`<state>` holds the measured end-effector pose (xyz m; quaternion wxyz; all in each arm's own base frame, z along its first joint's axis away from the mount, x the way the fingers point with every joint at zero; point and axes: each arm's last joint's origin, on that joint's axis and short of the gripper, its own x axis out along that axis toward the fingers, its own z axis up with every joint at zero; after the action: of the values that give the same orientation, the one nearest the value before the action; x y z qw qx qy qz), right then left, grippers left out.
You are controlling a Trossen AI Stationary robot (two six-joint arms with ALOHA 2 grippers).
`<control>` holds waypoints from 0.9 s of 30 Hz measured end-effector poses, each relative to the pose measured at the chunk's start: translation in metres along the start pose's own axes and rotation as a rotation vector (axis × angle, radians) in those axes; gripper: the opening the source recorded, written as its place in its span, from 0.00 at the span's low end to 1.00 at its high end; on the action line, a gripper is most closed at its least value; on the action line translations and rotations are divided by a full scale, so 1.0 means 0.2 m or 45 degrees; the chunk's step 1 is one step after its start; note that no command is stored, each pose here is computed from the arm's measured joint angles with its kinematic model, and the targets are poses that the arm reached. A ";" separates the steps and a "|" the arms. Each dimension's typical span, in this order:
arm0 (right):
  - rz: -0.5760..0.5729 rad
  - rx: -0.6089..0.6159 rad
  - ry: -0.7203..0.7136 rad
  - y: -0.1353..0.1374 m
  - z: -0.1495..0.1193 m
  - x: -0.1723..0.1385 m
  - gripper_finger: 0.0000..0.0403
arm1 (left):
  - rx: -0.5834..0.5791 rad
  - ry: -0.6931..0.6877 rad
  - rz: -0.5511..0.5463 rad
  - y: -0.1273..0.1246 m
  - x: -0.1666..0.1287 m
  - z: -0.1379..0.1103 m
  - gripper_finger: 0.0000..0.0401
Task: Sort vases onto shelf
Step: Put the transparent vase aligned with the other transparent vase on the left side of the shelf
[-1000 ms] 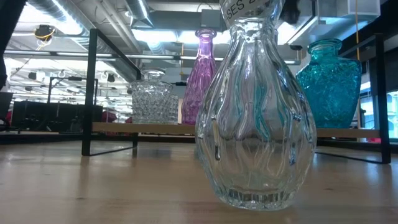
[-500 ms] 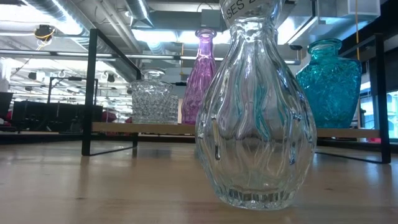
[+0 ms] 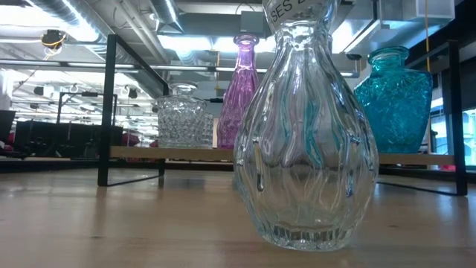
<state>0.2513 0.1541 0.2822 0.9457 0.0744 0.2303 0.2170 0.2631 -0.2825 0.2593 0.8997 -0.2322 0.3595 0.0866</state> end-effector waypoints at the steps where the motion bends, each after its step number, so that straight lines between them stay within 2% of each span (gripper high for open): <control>1: 0.008 0.019 0.001 0.01 -0.01 0.04 0.50 | -0.008 -0.033 -0.007 0.02 0.03 0.00 0.23; 4: 0.003 0.041 0.016 0.04 -0.07 0.15 0.50 | -0.002 -0.101 -0.038 0.06 0.13 0.00 0.23; 7: -0.077 0.054 0.055 0.05 -0.15 0.23 0.50 | -0.042 -0.153 -0.076 0.10 0.19 0.01 0.23; 10: -0.104 0.087 0.073 0.06 -0.21 0.30 0.50 | -0.053 -0.163 -0.055 0.14 0.23 0.00 0.23; 15: -0.133 0.079 0.123 0.08 -0.25 0.41 0.50 | -0.059 -0.168 -0.028 0.18 0.26 0.01 0.23; 20: -0.158 0.055 0.180 0.08 -0.29 0.54 0.50 | -0.111 -0.173 -0.064 0.22 0.31 0.03 0.23; 27: -0.300 0.038 0.167 0.06 -0.31 0.67 0.50 | -0.153 -0.200 -0.063 0.24 0.33 0.09 0.23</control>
<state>0.3252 0.2264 0.1753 0.9463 0.0467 0.3021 0.1053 0.3072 -0.2328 0.2080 0.9114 -0.2871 0.2759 0.1036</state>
